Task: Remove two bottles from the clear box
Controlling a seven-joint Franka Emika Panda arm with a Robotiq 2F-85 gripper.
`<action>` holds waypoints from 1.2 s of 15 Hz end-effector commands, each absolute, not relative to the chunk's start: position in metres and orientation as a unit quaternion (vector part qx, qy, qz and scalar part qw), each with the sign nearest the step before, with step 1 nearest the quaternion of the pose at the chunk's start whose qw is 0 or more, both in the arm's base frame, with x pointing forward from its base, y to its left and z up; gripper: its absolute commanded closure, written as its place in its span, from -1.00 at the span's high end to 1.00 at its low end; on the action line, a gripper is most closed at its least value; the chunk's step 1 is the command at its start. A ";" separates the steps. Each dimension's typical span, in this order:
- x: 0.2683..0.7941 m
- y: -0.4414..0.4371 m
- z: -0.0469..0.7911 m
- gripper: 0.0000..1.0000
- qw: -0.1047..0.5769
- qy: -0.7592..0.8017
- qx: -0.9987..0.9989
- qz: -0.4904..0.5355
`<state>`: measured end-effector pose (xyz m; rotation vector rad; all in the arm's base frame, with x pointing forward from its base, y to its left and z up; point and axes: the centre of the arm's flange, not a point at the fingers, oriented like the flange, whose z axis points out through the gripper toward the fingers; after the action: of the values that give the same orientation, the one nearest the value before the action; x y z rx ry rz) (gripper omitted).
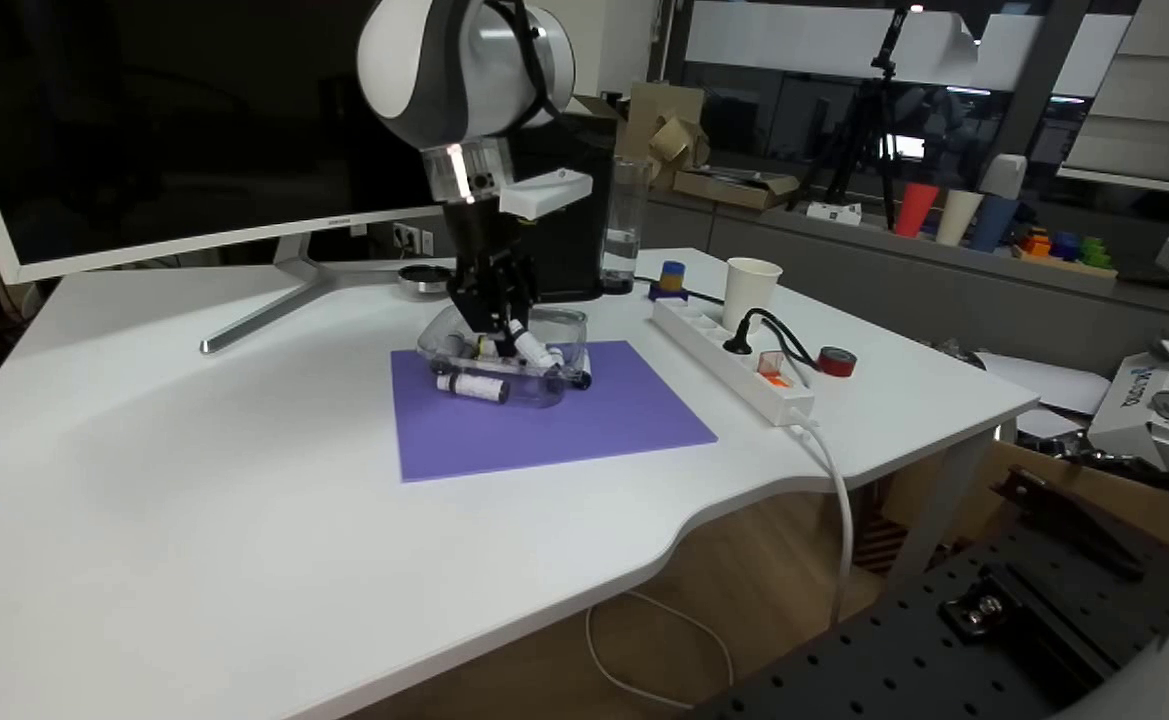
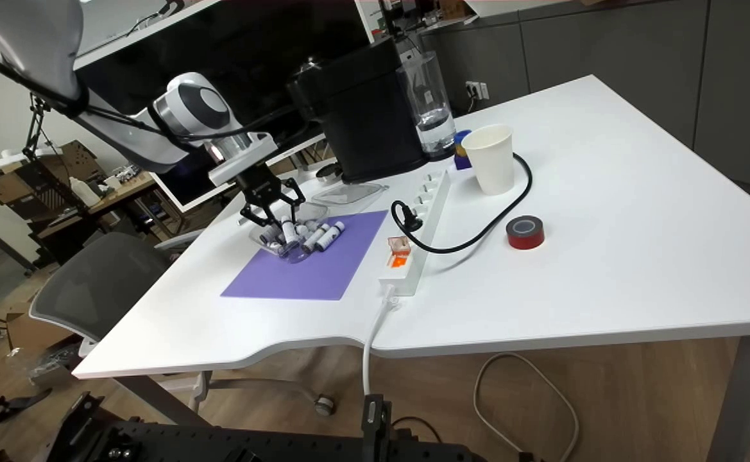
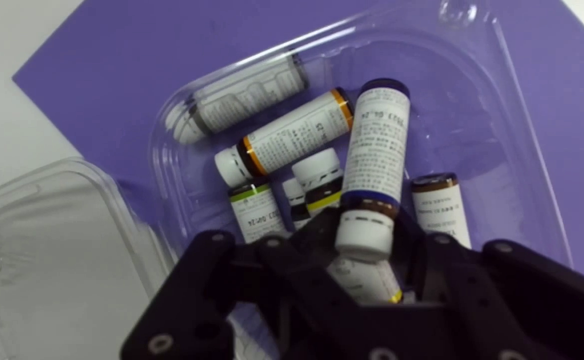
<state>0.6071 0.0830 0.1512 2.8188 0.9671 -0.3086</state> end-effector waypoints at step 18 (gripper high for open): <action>0.542 -0.076 0.210 -0.86 0.030 0.104 0.991 -0.084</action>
<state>0.5460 -0.0613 0.2216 3.0332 0.4034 -0.2607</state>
